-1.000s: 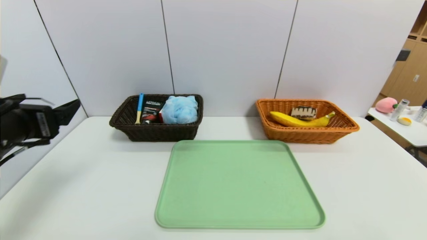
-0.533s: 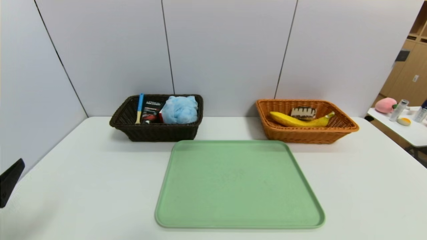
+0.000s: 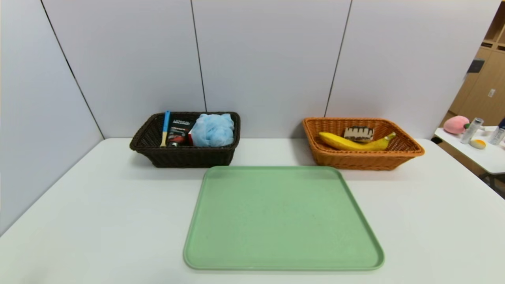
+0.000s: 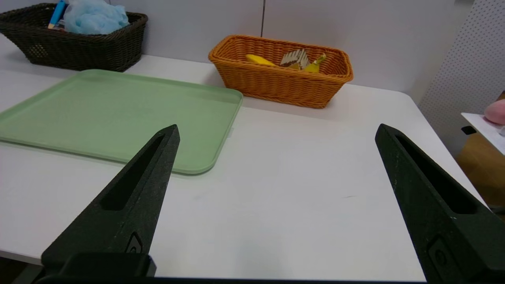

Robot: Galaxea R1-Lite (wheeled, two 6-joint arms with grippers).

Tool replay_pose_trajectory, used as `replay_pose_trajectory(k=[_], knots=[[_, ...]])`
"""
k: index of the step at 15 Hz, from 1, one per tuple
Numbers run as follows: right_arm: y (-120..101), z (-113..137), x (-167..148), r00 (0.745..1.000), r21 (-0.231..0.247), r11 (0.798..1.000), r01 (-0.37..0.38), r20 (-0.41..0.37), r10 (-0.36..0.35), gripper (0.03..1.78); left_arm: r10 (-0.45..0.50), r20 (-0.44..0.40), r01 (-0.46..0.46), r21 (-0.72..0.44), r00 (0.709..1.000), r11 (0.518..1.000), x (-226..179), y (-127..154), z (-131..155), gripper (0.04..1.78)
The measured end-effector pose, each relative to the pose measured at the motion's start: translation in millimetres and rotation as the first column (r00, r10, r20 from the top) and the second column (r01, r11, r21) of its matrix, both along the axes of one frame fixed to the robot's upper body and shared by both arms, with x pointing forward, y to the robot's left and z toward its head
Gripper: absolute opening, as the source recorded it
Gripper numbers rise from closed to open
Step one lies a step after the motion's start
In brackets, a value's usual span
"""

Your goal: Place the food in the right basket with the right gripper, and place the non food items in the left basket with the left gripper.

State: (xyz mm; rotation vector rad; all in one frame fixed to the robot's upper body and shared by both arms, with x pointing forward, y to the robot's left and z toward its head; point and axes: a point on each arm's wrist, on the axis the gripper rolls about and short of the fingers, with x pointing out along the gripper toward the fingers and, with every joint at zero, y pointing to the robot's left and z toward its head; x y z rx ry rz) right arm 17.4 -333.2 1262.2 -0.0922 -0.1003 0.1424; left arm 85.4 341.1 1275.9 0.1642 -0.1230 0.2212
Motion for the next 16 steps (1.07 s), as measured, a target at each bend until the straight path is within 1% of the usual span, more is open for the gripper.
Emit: replay_pose_trajectory(k=[2,6,9,10,12,14,16], knots=[[0,-1,0,1.000,-0.001,1.000,-0.001,0.002,0.001,1.71,0.005,0.018,-0.005,0.005,1.000,1.000,-6,1,9,1.69],[0,-4,2,1.000,0.001,1.000,-0.009,-0.011,0.009,1.71,0.018,-0.002,-0.018,-0.001,1.000,1.000,-13,1,15,1.69],[0,-6,3,1.000,0.005,1.000,-0.009,-0.022,0.009,1.71,0.051,-0.024,-0.052,-0.038,0.998,0.998,-16,-1,17,1.69],[0,-7,4,1.000,0.006,1.000,-0.008,-0.024,0.008,1.71,0.040,-0.027,-0.041,-0.039,0.999,0.998,-18,-1,18,1.69],[0,-7,4,1.000,0.007,1.000,-0.009,-0.025,0.009,1.71,0.018,-0.031,-0.019,-0.037,0.999,0.999,-24,-2,14,1.69],[0,-8,4,0.999,0.007,1.000,-0.018,-0.029,0.018,1.71,0.017,-0.050,-0.018,-0.038,0.999,0.999,-30,-3,3,1.69],[0,-8,4,0.999,0.009,1.000,-0.021,-0.028,0.022,1.71,0.010,-0.037,-0.011,-0.034,0.999,0.999,-34,-3,-8,1.69]])
